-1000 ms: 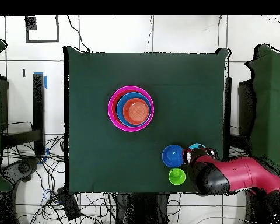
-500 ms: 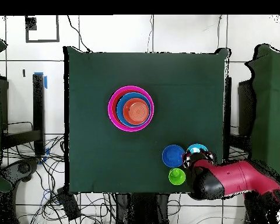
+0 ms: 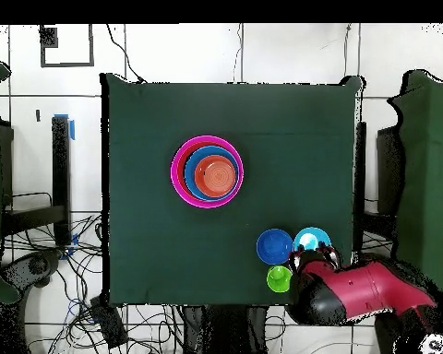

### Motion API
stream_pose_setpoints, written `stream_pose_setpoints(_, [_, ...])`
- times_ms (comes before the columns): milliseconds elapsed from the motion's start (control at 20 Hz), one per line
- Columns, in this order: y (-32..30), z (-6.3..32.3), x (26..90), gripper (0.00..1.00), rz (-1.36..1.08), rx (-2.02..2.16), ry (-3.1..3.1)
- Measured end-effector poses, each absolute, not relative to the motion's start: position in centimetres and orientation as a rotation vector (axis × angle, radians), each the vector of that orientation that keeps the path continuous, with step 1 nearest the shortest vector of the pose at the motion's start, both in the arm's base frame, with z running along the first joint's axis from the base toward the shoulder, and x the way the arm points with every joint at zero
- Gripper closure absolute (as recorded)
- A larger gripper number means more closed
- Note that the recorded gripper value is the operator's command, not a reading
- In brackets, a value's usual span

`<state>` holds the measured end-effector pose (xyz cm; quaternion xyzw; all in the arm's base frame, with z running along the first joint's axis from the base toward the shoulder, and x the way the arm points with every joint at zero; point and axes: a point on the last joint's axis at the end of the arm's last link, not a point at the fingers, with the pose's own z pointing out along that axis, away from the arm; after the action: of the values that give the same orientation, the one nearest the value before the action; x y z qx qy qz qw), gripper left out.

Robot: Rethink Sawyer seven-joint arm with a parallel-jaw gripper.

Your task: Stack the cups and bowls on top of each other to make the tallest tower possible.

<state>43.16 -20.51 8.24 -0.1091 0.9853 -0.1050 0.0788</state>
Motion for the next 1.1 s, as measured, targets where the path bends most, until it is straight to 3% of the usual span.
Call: stream_pose_setpoints(1100, [-18.7, 5.8, 40.5, 0.00, -0.217, -0.178, 3.014])
